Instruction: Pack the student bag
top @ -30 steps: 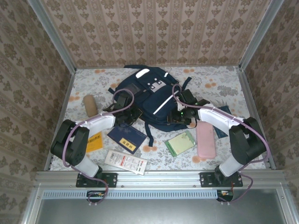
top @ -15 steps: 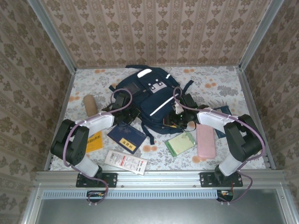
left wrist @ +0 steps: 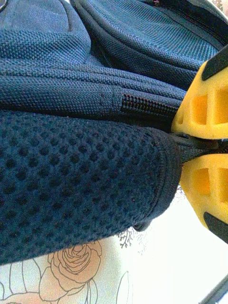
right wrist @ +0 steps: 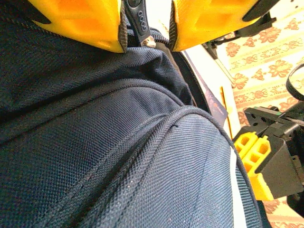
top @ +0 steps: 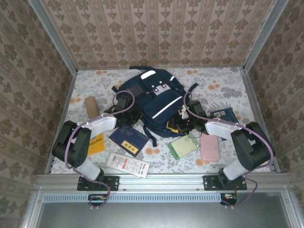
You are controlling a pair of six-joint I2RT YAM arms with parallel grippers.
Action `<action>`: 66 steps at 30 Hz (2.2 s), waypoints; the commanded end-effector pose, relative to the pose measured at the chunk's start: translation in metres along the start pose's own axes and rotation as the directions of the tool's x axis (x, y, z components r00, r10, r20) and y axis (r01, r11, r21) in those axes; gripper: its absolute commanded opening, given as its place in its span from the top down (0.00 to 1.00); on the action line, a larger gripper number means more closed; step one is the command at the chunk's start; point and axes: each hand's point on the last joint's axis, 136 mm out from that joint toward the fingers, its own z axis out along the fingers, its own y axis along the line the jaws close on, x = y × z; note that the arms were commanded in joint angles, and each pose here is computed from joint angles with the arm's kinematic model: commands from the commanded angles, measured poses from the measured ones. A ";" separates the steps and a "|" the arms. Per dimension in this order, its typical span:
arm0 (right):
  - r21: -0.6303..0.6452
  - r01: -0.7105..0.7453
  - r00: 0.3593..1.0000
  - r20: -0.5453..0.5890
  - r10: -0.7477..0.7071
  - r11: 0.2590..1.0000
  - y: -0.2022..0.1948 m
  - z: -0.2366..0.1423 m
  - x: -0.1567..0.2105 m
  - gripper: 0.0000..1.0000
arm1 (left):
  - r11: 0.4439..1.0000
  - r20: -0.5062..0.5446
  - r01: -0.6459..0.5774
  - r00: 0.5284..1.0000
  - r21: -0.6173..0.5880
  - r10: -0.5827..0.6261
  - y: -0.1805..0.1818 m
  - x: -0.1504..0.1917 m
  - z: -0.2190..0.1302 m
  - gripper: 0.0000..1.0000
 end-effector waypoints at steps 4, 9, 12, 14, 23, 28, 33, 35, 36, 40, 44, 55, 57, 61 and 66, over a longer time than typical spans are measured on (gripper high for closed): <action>-0.060 -0.028 0.999 -0.029 0.026 0.998 0.008 -0.004 0.011 0.68 | 1.000 0.006 -0.012 1.000 0.003 0.012 0.000 -0.001 0.005 1.00; 0.047 0.034 0.998 -0.054 -0.031 0.998 -0.006 -0.006 0.020 0.68 | 1.000 0.003 -0.014 1.000 0.007 0.014 -0.003 -0.001 0.003 1.00; 0.117 0.110 0.992 -0.074 -0.101 0.987 -0.010 -0.010 0.027 0.68 | 1.000 0.005 -0.018 1.000 0.002 0.018 -0.003 -0.001 0.002 1.00; 0.150 0.153 0.986 -0.092 -0.141 0.977 -0.012 -0.013 0.032 0.67 | 1.000 0.007 -0.021 1.000 0.000 0.021 -0.004 -0.002 0.001 1.00; 0.233 0.230 0.969 -0.146 -0.200 0.945 -0.019 -0.001 0.035 0.66 | 1.000 0.006 -0.021 1.000 0.007 0.021 -0.007 -0.002 0.000 1.00; 0.217 0.247 0.968 -0.108 -0.228 0.944 -0.005 0.001 0.020 0.69 | 1.000 0.003 -0.028 1.000 0.002 0.028 -0.006 -0.001 0.000 1.00; 0.165 0.224 0.974 -0.074 -0.214 0.961 0.010 0.003 0.010 0.72 | 1.000 0.003 -0.030 1.000 0.000 0.030 -0.004 0.000 0.000 1.00; 0.140 0.202 0.979 -0.062 -0.195 0.969 0.011 0.004 0.008 0.79 | 1.000 0.005 -0.030 1.000 0.000 0.030 -0.004 0.000 -0.001 1.00; 0.135 0.192 0.981 -0.061 -0.185 0.972 0.010 0.004 0.008 0.81 | 1.000 0.006 -0.029 1.000 -0.002 0.029 -0.003 -0.001 0.000 1.00; 0.115 0.167 0.985 -0.055 -0.162 0.979 0.007 0.002 0.007 0.90 | 1.000 0.007 -0.031 1.000 -0.002 0.031 -0.003 -0.001 -0.001 1.00; 0.085 0.126 0.991 -0.042 -0.123 0.988 0.001 -0.007 0.006 1.00 | 1.000 0.011 -0.022 1.000 -0.006 0.022 0.000 -0.004 -0.003 1.00; 0.281 0.197 0.980 -0.017 -0.201 0.939 -0.031 -0.048 0.005 1.00 | 1.000 0.064 -0.008 0.998 -0.027 0.009 0.003 -0.022 -0.019 1.00; 0.305 0.213 0.973 0.021 -0.231 0.928 -0.030 -0.061 0.000 1.00 | 0.999 0.067 -0.012 0.998 -0.031 0.014 0.003 -0.023 -0.020 1.00; 0.366 0.198 0.965 0.089 -0.246 0.909 -0.036 -0.083 -0.013 1.00 | 0.999 0.070 -0.019 0.997 -0.036 0.021 0.002 -0.024 -0.021 1.00; 0.470 0.148 0.936 0.218 -0.277 0.870 -0.045 -0.110 -0.037 1.00 | 0.999 0.094 -0.004 0.996 -0.044 0.008 0.004 -0.037 -0.027 1.00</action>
